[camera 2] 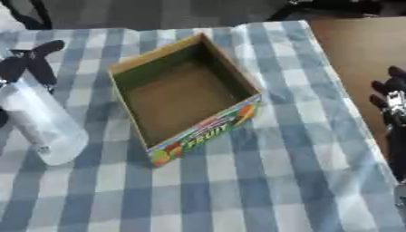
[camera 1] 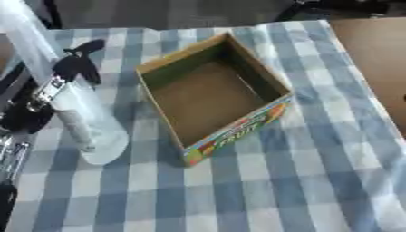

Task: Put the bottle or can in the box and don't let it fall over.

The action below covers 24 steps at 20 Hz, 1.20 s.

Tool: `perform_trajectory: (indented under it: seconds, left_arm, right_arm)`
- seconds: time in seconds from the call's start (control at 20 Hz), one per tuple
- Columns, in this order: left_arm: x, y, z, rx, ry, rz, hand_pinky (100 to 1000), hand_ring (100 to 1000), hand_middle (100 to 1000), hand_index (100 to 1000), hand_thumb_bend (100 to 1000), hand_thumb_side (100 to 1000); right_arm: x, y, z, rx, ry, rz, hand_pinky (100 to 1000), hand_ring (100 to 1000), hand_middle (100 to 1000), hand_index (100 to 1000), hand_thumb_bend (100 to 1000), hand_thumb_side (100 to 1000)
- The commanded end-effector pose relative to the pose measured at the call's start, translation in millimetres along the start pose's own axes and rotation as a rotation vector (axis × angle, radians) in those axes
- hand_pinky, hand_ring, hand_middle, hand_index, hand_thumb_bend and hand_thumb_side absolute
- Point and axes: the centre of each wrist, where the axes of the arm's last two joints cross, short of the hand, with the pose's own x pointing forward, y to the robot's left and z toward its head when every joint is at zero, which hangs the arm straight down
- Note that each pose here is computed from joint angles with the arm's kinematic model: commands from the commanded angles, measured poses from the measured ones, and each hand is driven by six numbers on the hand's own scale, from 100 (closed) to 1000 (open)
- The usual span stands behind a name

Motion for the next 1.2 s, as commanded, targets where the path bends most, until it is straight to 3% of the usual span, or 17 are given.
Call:
perform_trajectory:
  seconds: [0.05,0.4,0.9,1.2]
  left_arm:
    - [17.6,7.4,-5.2,-0.009,-0.026,-0.08,191,1000,413,104,100,564]
    - [24.5,3.8,-15.2,-0.028,-0.067,-0.056,195,1000,428,106,100,521]
    - [43.0,-0.3,-42.7,-0.074,-0.174,-0.031,152,1000,398,100,100,607]
    - [49.1,-6.5,-73.5,-0.048,-0.214,-0.035,150,1000,391,100,100,627]
  right_arm:
    - [10.5,-2.3,-4.4,0.017,-0.035,0.015,946,924,1000,894,100,575]
    - [10.8,-2.4,-4.7,0.016,-0.034,0.012,941,918,1000,893,100,577]
    - [12.1,-2.8,-6.2,0.01,-0.038,0.004,941,917,1000,896,100,579]
    - [13.5,-1.2,-8.5,0.016,-0.044,-0.008,942,918,1000,896,100,579]
